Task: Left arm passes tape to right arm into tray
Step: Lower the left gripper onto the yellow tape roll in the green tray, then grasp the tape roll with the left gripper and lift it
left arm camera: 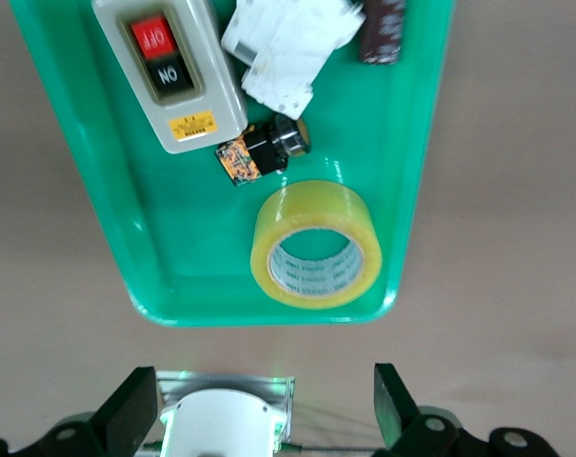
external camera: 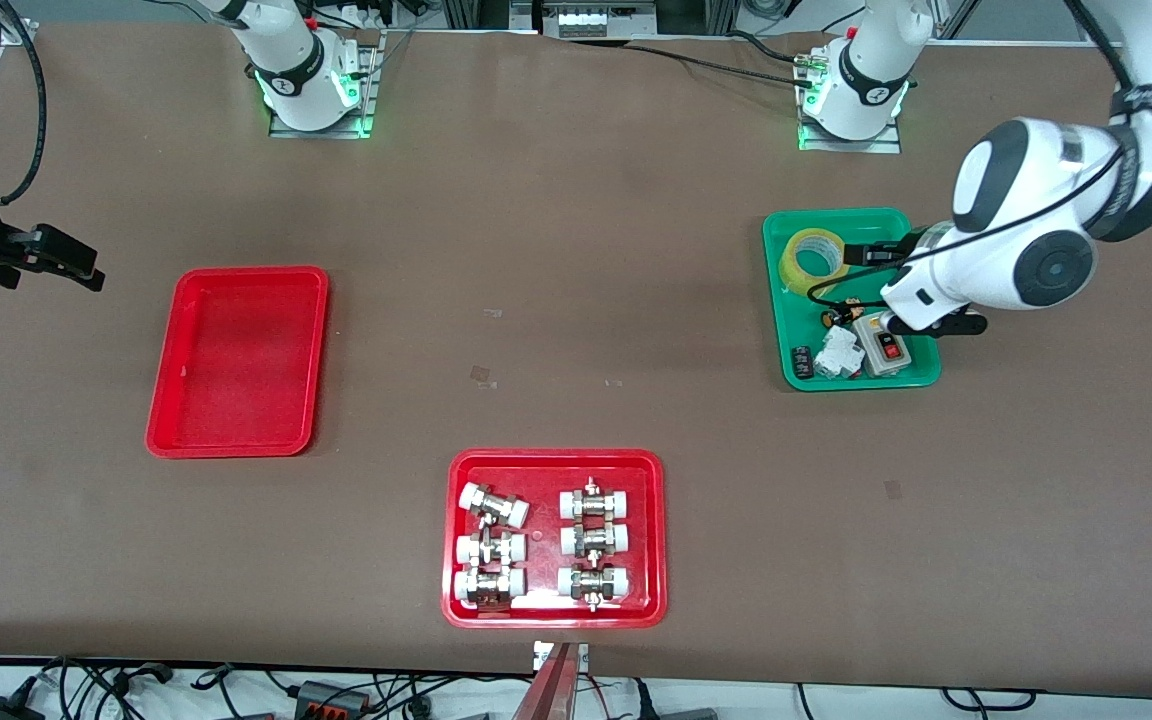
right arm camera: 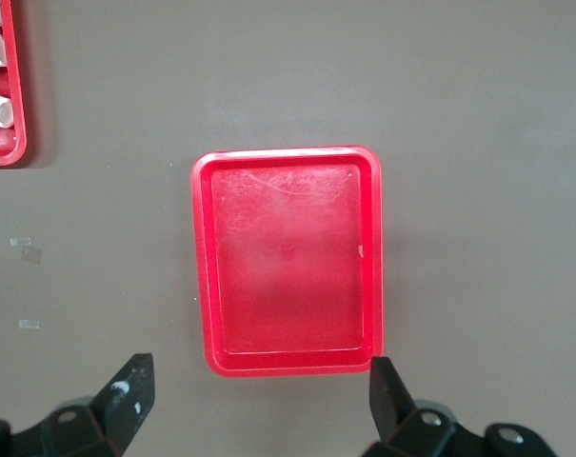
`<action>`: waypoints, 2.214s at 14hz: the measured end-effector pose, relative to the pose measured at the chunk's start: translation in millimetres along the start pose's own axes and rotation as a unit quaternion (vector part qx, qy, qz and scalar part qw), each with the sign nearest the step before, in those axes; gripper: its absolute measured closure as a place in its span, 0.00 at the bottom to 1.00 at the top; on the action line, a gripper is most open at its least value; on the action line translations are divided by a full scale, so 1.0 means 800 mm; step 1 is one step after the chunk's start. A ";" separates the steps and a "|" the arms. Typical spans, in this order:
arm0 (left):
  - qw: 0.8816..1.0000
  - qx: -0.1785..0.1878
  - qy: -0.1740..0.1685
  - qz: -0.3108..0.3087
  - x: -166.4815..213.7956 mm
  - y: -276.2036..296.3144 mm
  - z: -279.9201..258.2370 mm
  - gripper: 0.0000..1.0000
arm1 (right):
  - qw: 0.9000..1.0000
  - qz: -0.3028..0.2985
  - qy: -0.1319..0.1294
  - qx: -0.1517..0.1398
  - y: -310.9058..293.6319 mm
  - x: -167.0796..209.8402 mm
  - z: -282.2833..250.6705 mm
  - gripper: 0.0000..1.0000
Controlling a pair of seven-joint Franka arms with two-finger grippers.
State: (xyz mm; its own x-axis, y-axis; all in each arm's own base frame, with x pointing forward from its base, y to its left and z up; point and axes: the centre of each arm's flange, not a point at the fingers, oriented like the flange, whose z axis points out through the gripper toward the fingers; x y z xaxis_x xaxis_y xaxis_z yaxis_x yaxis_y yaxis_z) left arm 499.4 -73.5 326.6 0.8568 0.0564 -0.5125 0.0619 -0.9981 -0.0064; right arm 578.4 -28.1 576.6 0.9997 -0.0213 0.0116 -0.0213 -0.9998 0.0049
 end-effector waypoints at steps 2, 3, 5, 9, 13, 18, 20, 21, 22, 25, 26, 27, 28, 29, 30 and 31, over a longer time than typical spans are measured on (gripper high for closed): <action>1.000 -0.016 0.003 -0.018 0.005 -0.015 0.053 0.00 | 1.000 0.000 0.000 0.000 0.000 0.000 0.000 0.00; 0.999 -0.025 0.007 -0.028 0.006 -0.024 0.079 0.00 | 1.000 0.001 -0.002 0.000 0.001 -0.001 0.001 0.00; 0.998 -0.042 0.006 -0.045 0.003 -0.034 0.122 0.00 | 1.000 0.001 -0.010 0.000 0.001 -0.003 0.003 0.00; 0.996 -0.056 0.011 -0.064 -0.008 -0.040 0.182 0.00 | 1.000 0.001 -0.012 0.000 0.002 -0.003 0.004 0.00; 0.996 -0.055 0.026 -0.070 -0.013 -0.044 0.214 0.02 | 1.000 0.001 -0.013 0.000 0.002 -0.002 0.005 0.00; 0.996 -0.055 0.030 -0.070 -0.012 -0.044 0.213 0.54 | 1.000 0.001 -0.013 0.000 0.002 -0.002 0.005 0.00; 0.995 -0.056 0.033 -0.070 -0.010 -0.041 0.211 0.75 | 1.000 0.001 -0.013 0.000 0.002 -0.002 0.005 0.00; 0.995 -0.056 0.034 -0.069 -0.010 -0.041 0.210 0.78 | 1.000 0.001 -0.013 0.000 0.002 -0.002 0.005 0.00; 0.995 -0.057 0.035 -0.069 -0.009 -0.041 0.209 0.78 | 1.000 0.001 -0.013 0.000 0.002 -0.002 0.005 0.00; 0.995 -0.060 0.042 -0.067 -0.003 -0.039 0.185 0.78 | 1.000 0.001 -0.013 0.000 0.002 -0.002 0.005 0.00; 0.995 -0.062 0.041 -0.065 -0.002 -0.037 0.168 0.78 | 1.000 0.001 -0.013 0.000 0.002 -0.003 0.005 0.00; 0.995 -0.063 0.040 -0.061 -0.002 -0.034 0.148 0.78 | 1.000 0.001 -0.014 0.000 0.002 -0.003 0.005 0.00; 0.996 -0.065 0.039 -0.057 -0.003 -0.031 0.122 0.78 | 1.000 0.001 -0.014 0.000 0.002 -0.003 0.005 0.00; 0.996 -0.066 0.037 -0.051 -0.005 -0.028 0.092 0.78 | 1.000 0.001 -0.014 0.000 0.002 -0.003 0.005 0.00; 0.996 -0.071 0.034 -0.045 -0.009 -0.022 0.057 0.78 | 1.000 0.001 -0.014 0.000 0.002 -0.003 0.005 0.00; 0.995 -0.088 0.026 -0.038 -0.016 -0.012 0.016 0.78 | 1.000 0.001 -0.015 0.000 0.002 -0.003 0.005 0.00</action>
State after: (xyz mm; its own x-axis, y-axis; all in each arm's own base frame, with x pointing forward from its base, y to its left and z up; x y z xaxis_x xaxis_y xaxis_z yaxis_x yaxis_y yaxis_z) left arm 481.4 -65.1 322.5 0.8711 0.1379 -0.4713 0.2127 -0.9710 0.1091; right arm 576.1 -29.4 572.5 0.9996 -0.0236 -0.0175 -0.0235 -0.9997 0.0042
